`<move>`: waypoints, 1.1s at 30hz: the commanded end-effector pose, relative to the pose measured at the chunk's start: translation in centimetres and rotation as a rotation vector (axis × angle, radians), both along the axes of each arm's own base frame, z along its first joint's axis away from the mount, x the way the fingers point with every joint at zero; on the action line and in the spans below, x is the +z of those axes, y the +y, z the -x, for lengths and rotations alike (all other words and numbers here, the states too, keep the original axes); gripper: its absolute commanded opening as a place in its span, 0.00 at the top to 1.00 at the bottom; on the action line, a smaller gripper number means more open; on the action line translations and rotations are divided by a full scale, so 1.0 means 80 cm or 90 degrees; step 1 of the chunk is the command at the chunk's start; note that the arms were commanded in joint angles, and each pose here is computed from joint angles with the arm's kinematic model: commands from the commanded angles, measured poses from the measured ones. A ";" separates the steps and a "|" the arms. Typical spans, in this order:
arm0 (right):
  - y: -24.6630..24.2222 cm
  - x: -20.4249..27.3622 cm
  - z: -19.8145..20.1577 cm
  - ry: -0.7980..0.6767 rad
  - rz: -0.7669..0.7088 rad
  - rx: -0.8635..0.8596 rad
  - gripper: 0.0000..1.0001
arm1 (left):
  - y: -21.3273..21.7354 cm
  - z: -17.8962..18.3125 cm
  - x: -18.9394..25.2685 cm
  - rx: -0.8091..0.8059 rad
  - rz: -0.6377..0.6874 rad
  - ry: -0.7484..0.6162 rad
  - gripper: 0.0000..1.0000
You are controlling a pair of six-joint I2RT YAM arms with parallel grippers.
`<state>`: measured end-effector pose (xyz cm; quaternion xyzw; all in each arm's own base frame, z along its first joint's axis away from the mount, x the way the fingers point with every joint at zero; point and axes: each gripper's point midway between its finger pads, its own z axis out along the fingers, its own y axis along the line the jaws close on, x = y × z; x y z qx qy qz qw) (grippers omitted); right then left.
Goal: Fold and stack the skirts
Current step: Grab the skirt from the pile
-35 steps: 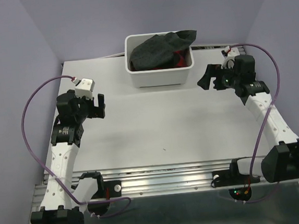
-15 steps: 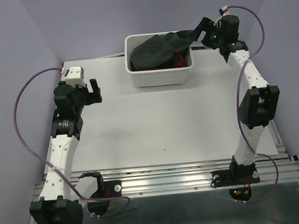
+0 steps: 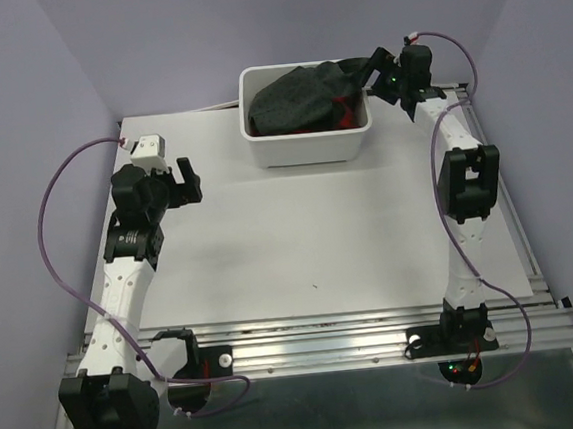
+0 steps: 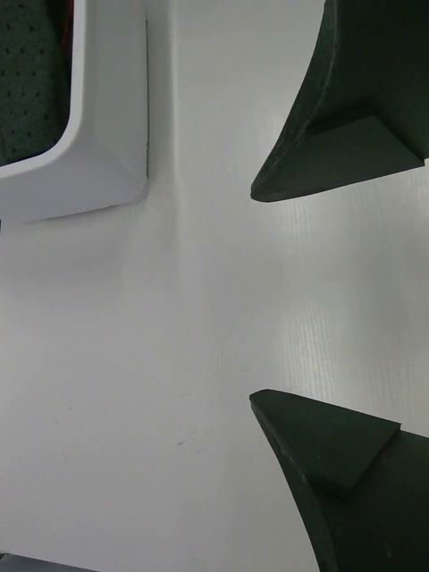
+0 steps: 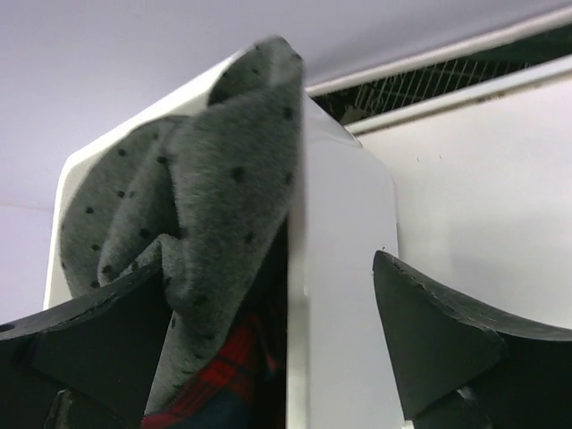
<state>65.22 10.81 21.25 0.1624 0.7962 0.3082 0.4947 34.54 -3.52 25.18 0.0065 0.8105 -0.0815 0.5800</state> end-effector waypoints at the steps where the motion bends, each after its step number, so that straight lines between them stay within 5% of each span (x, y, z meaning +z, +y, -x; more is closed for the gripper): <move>1: 0.005 0.088 -0.020 -0.134 0.010 -0.019 0.07 | -0.006 -0.004 0.003 -0.011 0.015 -0.024 0.01; 10: 0.022 0.117 -0.008 -0.171 0.019 0.024 0.16 | -0.007 -0.005 -0.010 -0.012 0.016 -0.016 0.01; 12: 0.026 0.115 -0.006 -0.170 0.012 0.037 0.35 | -0.008 -0.007 -0.014 -0.012 0.019 -0.009 0.01; 13: 0.035 0.114 -0.005 -0.168 0.009 0.045 0.35 | -0.008 -0.007 -0.014 -0.012 0.019 -0.009 0.01; 17: 0.040 0.124 -0.004 -0.188 -0.002 0.057 0.82 | -0.006 -0.009 -0.007 -0.009 0.016 -0.017 0.01; 20: 0.069 0.165 0.017 -0.249 -0.009 0.123 0.99 | -0.005 -0.009 0.000 -0.008 0.010 -0.024 0.01; 26: 0.144 0.294 0.081 -0.424 0.004 0.259 0.99 | -0.006 -0.009 0.017 -0.003 0.031 -0.041 0.01; 33: 0.163 0.477 0.152 -0.685 -0.026 0.169 0.99 | -0.029 0.001 0.038 -0.047 0.095 -0.071 0.01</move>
